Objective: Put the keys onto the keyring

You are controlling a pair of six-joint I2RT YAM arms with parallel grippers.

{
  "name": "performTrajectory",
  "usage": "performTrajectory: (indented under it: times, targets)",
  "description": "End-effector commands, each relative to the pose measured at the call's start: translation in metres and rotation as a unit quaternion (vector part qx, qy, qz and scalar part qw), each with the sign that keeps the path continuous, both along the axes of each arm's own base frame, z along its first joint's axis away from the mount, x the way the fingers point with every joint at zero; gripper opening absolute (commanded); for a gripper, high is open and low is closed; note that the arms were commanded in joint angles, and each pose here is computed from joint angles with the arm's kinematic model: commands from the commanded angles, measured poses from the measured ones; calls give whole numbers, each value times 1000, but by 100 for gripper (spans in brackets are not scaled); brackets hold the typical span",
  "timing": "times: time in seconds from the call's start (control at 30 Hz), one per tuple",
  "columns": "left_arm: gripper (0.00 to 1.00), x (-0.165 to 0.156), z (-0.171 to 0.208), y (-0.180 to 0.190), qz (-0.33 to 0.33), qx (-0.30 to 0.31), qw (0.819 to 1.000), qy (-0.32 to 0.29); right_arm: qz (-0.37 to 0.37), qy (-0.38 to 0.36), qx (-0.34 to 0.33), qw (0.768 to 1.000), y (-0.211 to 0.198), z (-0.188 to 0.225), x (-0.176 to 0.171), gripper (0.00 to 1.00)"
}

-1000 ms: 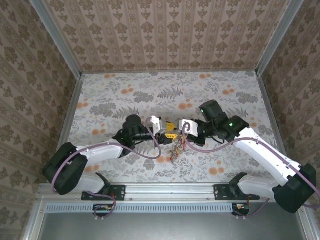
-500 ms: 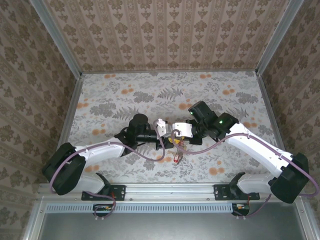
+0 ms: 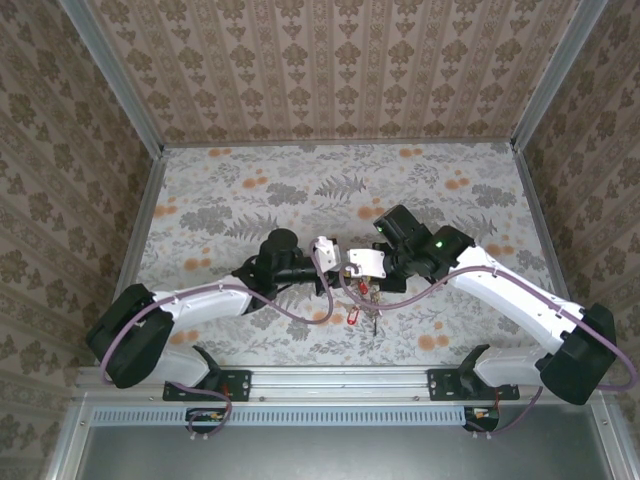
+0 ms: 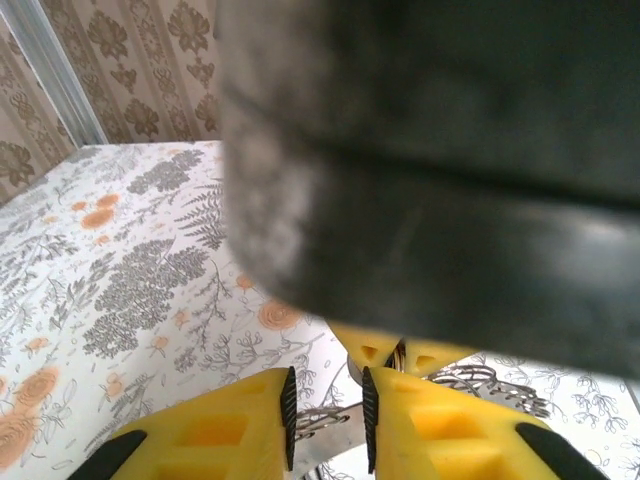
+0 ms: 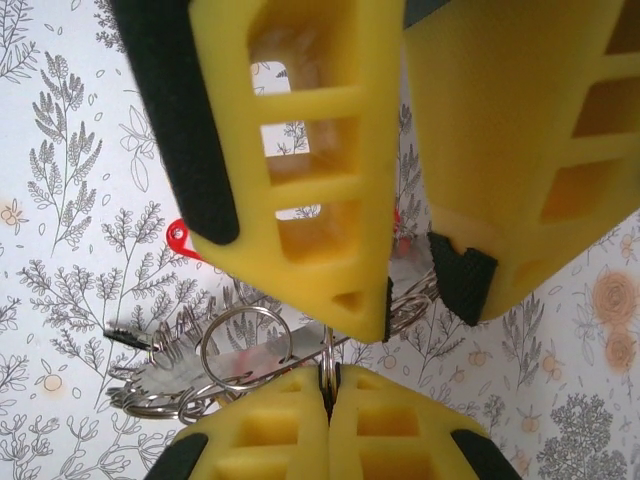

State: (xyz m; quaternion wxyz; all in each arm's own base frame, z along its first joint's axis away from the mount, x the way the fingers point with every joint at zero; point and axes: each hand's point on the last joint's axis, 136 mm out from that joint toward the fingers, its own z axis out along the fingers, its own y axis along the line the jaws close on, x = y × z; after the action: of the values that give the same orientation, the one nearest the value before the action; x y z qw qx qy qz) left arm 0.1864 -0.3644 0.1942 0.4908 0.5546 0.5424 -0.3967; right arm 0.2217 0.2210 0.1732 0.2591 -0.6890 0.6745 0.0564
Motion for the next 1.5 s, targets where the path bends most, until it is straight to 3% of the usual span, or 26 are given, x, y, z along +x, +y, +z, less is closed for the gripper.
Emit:
performTrajectory:
  times: [0.0,0.23,0.6,1.03,1.13,1.2,1.3,1.47]
  targets:
    - [29,-3,-8,4,4,2,1000,-3,7,-28,71,997,13,30,4,0]
    - [36,-2,-3,12,6,-29,999,21,22,-25,93,995,11,28,-5,0]
    - [34,-13,10,3,-33,-47,998,13,23,-10,94,995,17,22,-2,0]
    - [19,-22,6,0,-52,-37,998,-12,30,-8,125,992,27,35,-2,0]
    - [0,-21,8,0,-49,-39,998,-20,31,-3,122,992,27,34,-1,0]
    - [0,-21,11,1,-45,-44,998,-29,29,-1,121,992,27,33,-1,0]
    - [0,-20,19,3,-44,-58,997,-29,14,12,144,989,22,35,-1,17]
    - [0,-19,33,9,-46,-101,994,-23,-24,44,208,977,7,47,0,26]
